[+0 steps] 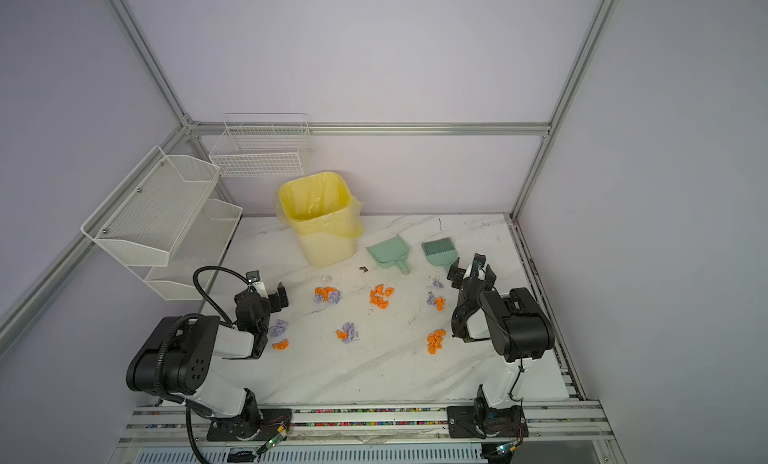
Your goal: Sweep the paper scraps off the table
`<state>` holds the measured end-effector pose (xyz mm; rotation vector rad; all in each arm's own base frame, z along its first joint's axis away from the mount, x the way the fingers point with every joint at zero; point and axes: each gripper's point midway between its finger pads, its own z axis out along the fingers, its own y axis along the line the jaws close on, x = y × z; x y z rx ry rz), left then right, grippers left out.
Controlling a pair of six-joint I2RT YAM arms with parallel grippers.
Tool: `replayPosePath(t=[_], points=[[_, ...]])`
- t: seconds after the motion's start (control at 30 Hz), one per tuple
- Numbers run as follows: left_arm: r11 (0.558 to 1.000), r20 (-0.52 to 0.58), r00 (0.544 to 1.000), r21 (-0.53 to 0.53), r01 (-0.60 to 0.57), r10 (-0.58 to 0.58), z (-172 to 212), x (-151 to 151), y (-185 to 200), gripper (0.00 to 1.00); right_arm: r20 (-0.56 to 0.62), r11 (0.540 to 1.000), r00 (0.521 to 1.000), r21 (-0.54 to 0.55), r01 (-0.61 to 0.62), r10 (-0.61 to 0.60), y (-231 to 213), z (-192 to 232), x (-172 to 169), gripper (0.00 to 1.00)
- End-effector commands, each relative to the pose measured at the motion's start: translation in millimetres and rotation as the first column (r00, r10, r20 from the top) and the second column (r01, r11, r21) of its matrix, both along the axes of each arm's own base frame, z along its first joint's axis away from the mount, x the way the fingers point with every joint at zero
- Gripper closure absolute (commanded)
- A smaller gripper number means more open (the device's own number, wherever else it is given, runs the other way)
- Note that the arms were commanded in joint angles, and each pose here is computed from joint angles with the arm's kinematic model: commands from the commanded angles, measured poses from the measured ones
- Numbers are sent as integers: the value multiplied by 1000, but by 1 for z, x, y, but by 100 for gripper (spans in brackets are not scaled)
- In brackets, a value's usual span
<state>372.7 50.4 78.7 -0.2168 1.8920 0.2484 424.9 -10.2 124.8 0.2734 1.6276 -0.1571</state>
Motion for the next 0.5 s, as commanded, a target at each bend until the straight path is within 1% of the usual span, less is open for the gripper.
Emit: replayPosePath(t=[0.0,0.03,0.1,0.47], points=[[1000,113,994,10,-7,6,38,21,2,0,59,1000,998,-10,6,-5,-1,15,0,3],[1000,112,994,11,-6,4,37,21,2,0,31,1000,999,0,9,-9,-1,11,5,3],[1000,114,993,11,-8,6,38,21,3,0,50,1000,999,-3,9,-9,-2,14,4,3],[1000,113,994,10,-4,3,37,21,2,0,46,1000,999,-3,9,-9,-2,14,4,3]])
